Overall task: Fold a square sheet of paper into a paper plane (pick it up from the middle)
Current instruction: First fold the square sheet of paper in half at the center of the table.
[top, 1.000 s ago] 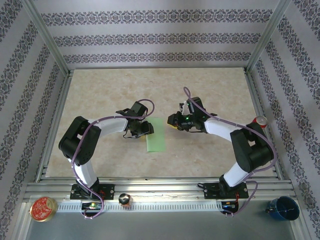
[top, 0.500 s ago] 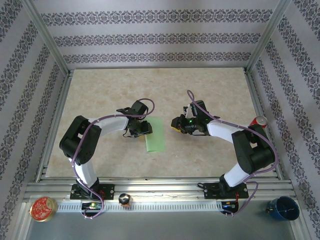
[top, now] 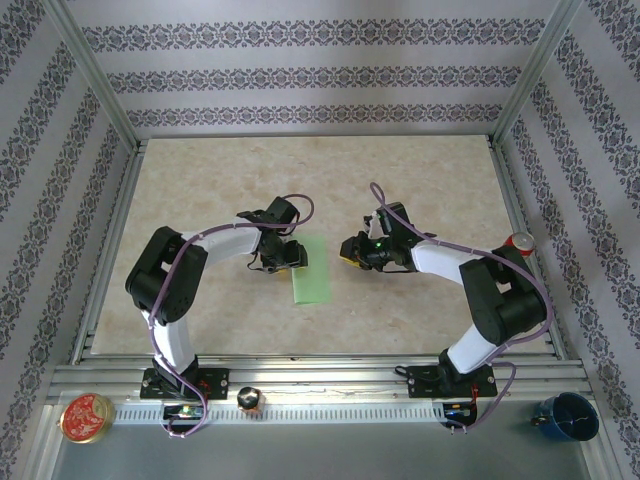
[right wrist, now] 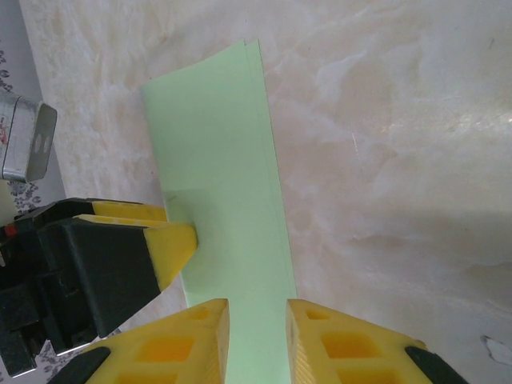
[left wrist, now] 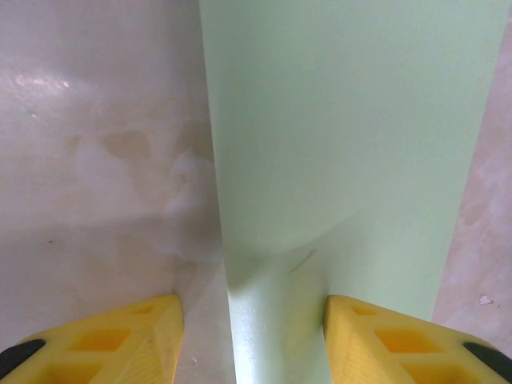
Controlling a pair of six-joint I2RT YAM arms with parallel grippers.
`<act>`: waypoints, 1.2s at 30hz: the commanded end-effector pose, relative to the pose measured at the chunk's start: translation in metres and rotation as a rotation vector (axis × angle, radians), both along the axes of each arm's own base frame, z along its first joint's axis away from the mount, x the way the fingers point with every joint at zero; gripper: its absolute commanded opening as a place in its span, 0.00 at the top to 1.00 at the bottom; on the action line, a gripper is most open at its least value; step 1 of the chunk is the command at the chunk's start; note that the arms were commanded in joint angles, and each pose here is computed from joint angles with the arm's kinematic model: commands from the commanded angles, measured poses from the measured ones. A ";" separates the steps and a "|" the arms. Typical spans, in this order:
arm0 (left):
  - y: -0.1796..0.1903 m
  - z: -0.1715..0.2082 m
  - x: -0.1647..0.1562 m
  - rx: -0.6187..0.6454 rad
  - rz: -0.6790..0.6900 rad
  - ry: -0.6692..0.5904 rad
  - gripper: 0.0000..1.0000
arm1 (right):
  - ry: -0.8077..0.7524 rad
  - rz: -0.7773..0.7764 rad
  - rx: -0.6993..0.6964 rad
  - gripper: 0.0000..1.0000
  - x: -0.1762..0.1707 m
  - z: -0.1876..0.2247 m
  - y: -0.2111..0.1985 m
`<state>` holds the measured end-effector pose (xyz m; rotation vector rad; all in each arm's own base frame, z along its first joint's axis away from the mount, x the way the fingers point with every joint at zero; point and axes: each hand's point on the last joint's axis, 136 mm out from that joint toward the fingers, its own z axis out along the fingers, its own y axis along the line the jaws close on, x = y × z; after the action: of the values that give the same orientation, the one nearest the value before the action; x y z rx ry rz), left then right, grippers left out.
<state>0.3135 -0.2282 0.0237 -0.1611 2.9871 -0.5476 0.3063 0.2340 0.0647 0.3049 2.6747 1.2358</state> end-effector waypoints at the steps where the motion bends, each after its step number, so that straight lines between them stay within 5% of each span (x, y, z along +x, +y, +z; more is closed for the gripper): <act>1: -0.002 -0.014 -0.004 -0.001 -0.045 0.039 0.50 | -0.001 0.016 0.013 0.73 0.001 0.002 0.007; 36: 0.007 -0.027 -0.003 0.143 -0.073 0.041 0.45 | -0.011 0.035 -0.008 0.71 -0.004 0.003 0.011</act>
<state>0.3142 -0.2288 0.0213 -0.1100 3.0341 -0.4702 0.3013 0.2425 0.0644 0.2735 2.6922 1.2402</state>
